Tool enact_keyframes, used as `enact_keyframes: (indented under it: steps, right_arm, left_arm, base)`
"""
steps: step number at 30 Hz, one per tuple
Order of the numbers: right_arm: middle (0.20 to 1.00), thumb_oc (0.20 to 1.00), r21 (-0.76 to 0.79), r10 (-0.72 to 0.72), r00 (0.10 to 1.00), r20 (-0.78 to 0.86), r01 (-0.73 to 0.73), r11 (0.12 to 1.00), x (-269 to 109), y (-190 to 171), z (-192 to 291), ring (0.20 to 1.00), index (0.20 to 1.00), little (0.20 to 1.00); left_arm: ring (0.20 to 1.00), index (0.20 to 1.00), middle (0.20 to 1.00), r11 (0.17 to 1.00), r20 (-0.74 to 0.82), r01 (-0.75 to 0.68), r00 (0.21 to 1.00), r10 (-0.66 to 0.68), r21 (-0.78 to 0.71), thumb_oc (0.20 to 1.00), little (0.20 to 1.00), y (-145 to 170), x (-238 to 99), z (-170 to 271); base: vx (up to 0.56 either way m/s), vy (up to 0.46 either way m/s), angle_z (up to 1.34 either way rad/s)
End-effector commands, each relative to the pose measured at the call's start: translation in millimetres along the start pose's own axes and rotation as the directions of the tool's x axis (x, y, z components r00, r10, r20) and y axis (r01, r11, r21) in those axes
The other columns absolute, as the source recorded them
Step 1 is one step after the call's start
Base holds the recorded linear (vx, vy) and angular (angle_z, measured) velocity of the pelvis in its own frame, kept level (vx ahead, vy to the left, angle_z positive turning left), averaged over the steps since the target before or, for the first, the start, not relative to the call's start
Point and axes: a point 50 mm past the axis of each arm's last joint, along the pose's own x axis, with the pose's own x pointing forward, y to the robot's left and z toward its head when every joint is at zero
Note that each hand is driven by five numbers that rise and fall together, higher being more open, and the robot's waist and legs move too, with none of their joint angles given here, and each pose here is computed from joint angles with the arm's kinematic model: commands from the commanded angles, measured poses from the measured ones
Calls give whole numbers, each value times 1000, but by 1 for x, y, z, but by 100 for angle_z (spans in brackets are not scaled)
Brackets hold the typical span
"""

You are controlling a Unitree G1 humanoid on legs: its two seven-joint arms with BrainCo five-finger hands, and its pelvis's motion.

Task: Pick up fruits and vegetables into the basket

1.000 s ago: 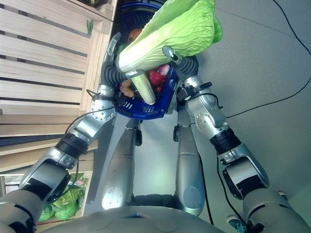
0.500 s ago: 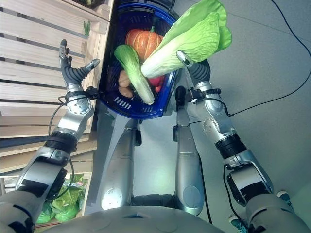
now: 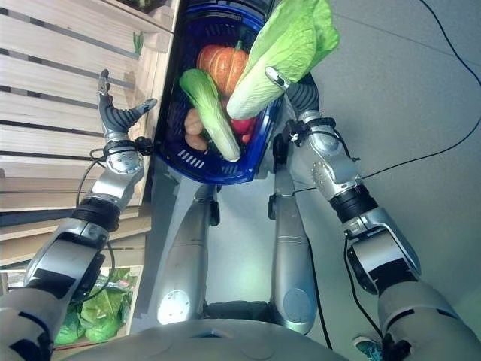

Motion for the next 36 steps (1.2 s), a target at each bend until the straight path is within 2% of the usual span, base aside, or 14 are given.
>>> enact_keyframes:
  steps: [1,8,14,19,36]
  right_arm:
    - [200,200,-62,62,997,45,-60,996,13,12,24,200,200,200]
    - [200,200,-175,-2,995,-103,-16,984,35,1,21,200,200,200]
    - [200,200,-208,-57,972,-228,9,978,42,-18,10,200,200,200]
    - [200,200,-121,-54,946,-321,16,993,42,-28,-3,200,200,200]
    - [206,206,-122,-163,888,-429,121,985,34,-46,-20,206,206,206]
  left_arm:
    - [1000,1000,1000,999,34,-28,999,26,36,1000,1000,11,10,4]
    - [1000,1000,1000,999,58,10,998,-12,31,1000,1000,7,17,12]
    - [1000,1000,1000,999,90,36,995,-38,15,1000,1000,-1,20,23]
    - [1000,1000,1000,998,113,63,992,-62,-6,1000,1000,-12,18,30]
    - [1000,1000,1000,994,145,86,987,-76,-64,1000,1000,-33,4,38]
  base:
    - [27,-41,4]
    - [14,-18,2]
    - [25,-29,10]
    - [20,-21,5]
    - [13,14,4]
